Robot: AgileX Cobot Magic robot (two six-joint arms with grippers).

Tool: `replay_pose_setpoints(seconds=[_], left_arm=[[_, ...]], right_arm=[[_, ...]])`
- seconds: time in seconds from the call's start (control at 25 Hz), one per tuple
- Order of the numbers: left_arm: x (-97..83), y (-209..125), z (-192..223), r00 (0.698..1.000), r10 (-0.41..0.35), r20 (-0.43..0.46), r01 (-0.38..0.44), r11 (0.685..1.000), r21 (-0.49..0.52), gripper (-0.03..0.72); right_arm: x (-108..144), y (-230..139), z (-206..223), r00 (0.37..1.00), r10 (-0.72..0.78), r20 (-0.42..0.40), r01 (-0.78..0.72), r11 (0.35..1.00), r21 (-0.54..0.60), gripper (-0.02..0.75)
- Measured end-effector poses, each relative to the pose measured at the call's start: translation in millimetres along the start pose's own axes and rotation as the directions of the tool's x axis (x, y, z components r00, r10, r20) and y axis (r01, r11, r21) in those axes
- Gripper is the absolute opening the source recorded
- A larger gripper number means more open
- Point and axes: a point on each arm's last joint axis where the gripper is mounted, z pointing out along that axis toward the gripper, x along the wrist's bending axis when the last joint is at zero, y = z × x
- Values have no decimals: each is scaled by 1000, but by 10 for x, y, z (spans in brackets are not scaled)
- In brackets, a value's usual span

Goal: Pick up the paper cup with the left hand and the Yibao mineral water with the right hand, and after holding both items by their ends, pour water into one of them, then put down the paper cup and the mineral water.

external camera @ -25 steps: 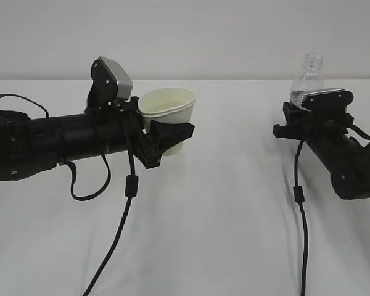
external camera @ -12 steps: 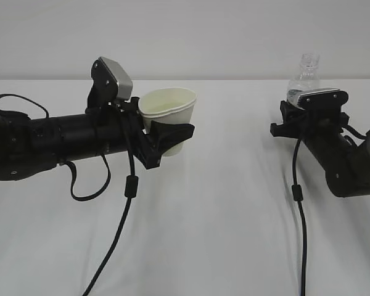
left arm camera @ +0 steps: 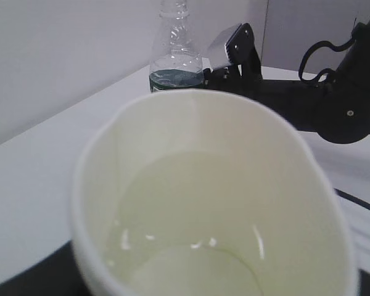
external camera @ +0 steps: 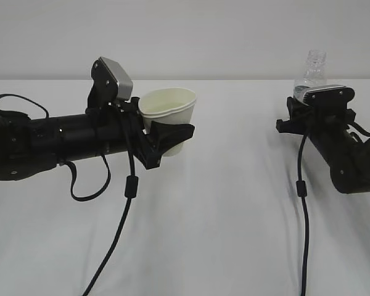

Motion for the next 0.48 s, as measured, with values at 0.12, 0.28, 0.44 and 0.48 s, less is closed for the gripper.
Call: replay_pose_setpoints(seconds=[0.12,0.28,0.44,0.48], left_arm=[[-14,1,8,1000,1,4,-1,1000,0,397],[-49,4,27,1000,3,15,-3,1000,0,397],[-49,4,27,1000,3,15,-3,1000,0,397],[-49,4,27,1000,3,15,-3,1000,0,397]], right_arm=[[0,0,0,1000,0,0,0,1000,0,344],[3,-19,-2,1000,0,-1,0,1000,4,344],[16,-111,-7,1000,-1,-5,1,1000,24,343],[20,-130,-9,1000,-2,-7,2,1000,28,343]])
